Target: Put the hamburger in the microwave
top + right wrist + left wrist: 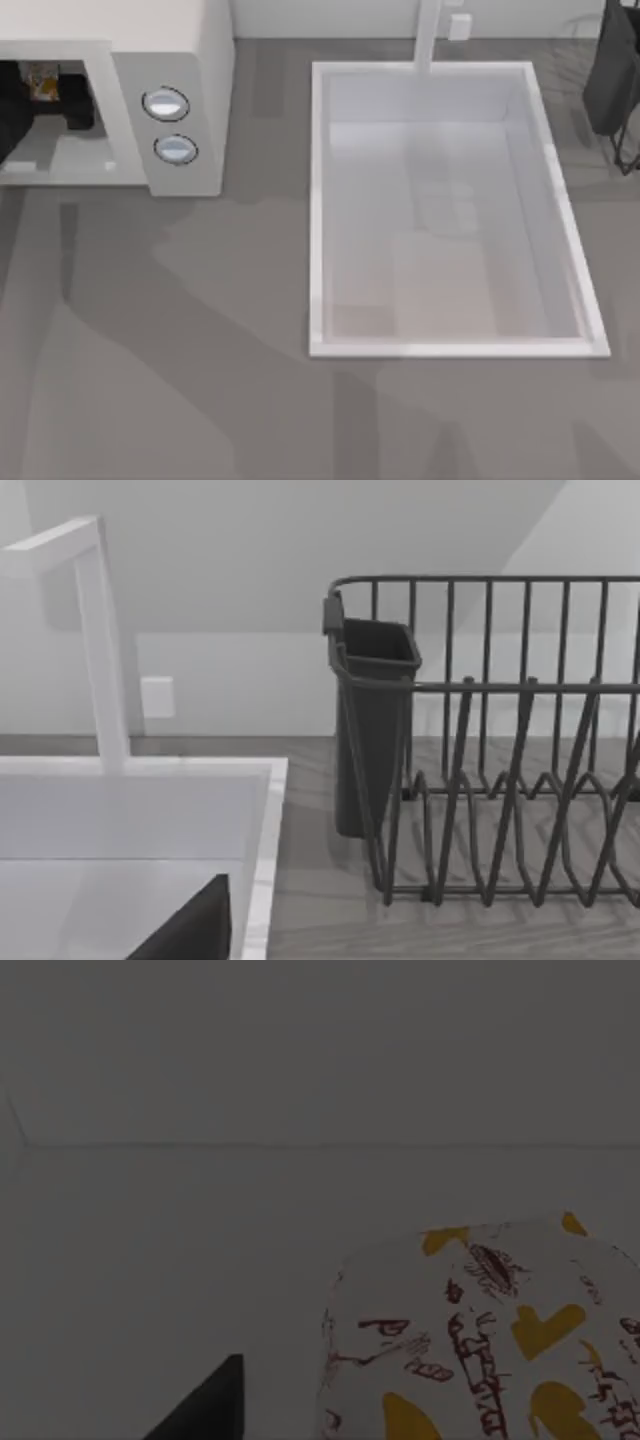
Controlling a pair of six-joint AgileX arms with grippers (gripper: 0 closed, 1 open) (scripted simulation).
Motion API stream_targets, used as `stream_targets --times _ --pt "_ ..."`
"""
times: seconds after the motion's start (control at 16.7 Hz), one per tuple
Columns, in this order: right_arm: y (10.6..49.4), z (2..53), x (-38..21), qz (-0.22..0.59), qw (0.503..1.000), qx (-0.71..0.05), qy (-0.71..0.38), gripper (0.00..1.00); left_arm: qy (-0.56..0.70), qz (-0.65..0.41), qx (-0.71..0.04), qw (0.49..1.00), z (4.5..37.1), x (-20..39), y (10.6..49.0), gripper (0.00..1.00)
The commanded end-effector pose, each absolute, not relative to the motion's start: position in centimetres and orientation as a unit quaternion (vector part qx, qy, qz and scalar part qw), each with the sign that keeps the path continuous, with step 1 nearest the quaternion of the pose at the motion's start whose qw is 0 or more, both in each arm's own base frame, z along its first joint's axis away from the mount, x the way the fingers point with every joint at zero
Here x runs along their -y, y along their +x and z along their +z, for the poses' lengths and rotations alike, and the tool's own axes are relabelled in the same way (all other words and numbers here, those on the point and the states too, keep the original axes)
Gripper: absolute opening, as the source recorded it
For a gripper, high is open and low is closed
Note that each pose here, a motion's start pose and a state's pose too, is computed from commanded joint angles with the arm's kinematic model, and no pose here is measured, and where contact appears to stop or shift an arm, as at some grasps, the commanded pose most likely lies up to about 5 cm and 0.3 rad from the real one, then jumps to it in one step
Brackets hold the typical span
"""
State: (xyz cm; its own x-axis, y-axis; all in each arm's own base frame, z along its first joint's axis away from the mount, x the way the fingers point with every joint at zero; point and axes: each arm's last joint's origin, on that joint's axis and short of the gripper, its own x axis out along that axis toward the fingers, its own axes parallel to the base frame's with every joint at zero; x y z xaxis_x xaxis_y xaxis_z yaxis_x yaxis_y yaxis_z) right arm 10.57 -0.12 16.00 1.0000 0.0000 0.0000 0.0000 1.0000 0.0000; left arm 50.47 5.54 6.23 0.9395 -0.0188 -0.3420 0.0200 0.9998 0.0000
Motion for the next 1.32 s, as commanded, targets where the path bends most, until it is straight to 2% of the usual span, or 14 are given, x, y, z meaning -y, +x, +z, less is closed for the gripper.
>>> stream_targets --times 0.12,0.18,0.48,0.66,1.02,1.2,1.32 --pt "10.6 16.0 0.1 0.000 1.000 0.000 0.000 1.00 0.002 -0.010 -0.174 0.985 6.2 -5.5 50.5 1.00" --pt "10.6 16.0 0.1 0.000 1.000 0.000 0.000 1.00 0.001 -0.011 -0.177 0.984 7.1 -5.1 47.1 1.00" --pt "10.6 16.0 0.1 0.000 1.000 0.000 0.000 1.00 0.003 -0.014 -0.162 0.987 8.0 -5.3 45.0 1.00" --pt "10.6 16.0 0.1 0.000 1.000 0.000 0.000 1.00 0.003 -0.012 -0.164 0.986 7.9 -5.8 41.0 1.00" --pt "10.6 16.0 0.1 0.000 1.000 0.000 0.000 1.00 0.001 -0.009 -0.180 0.984 7.2 -5.7 30.5 1.00" --pt "10.6 16.0 0.1 0.000 1.000 0.000 0.000 1.00 0.001 -0.010 -0.177 0.984 7.2 -5.6 27.7 1.00" --pt "10.6 16.0 0.1 0.000 1.000 0.000 0.000 1.00 0.001 -0.011 -0.177 0.984 7.1 -5.5 27.1 1.00"
